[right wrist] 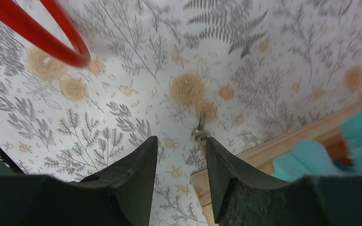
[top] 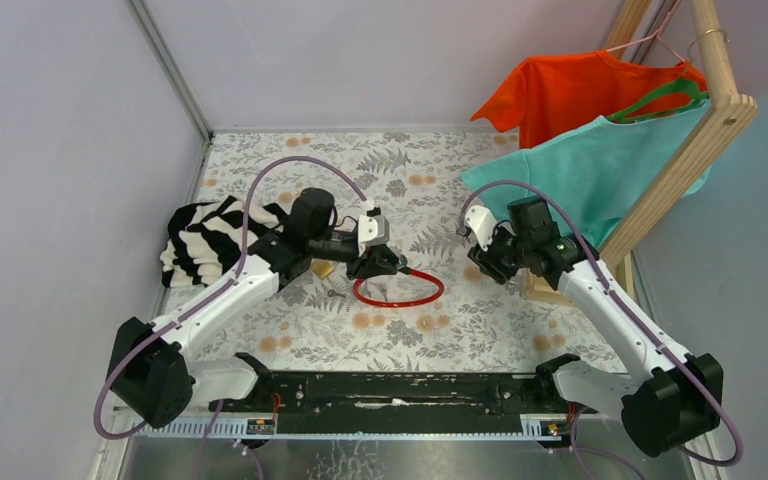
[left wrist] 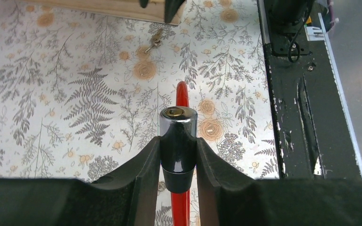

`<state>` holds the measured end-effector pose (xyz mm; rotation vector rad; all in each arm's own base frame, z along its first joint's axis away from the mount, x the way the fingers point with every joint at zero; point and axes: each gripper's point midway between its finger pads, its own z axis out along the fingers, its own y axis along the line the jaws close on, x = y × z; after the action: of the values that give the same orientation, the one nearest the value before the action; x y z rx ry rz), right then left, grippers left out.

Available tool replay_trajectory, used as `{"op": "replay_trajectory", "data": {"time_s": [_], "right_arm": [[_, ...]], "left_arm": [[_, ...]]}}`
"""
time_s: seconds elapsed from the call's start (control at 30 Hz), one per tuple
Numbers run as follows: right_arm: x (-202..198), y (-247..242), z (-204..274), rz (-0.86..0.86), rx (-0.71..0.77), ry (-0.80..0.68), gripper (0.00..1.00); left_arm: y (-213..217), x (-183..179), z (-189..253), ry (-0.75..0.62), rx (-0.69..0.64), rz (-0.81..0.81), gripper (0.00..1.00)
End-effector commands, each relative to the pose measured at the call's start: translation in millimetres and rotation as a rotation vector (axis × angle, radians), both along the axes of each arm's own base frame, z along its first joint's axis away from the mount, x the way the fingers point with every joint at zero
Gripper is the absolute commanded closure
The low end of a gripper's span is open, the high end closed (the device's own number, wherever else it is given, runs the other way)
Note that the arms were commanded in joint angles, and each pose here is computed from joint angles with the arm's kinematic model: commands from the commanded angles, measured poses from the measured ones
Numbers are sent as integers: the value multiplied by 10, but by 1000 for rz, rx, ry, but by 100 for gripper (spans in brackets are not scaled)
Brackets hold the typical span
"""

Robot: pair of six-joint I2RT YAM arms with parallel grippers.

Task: Lock with the key
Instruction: Place the lock at the center of the board.

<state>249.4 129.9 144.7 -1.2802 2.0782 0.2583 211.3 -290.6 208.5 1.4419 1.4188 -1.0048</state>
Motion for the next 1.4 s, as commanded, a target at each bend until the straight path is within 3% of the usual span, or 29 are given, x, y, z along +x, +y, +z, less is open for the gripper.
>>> {"op": "replay_trajectory", "data": {"time_s": [0.0,0.33,0.8,1.0,1.2,1.37], "right_arm": [[56,-253,-272,-120,-115,23,51],[109,-579,-889,-242,-313,173,50],[272,-649,-1245,-256,-327,300,50],[190,-577,-1311,-224,-297,346,60],[66,-480,-1335,-192,-250,402,78],[-100,-319,-1274,-136,-164,463,90]], "left_arm": [[64,112,44,125,-6,86,100],[99,636,567,168,-55,290,100],[-38,1498,832,377,-313,546,100],[-82,1875,570,551,-343,621,100],[-122,2127,244,699,-367,623,100],[-83,2276,16,739,-365,658,100]]}}
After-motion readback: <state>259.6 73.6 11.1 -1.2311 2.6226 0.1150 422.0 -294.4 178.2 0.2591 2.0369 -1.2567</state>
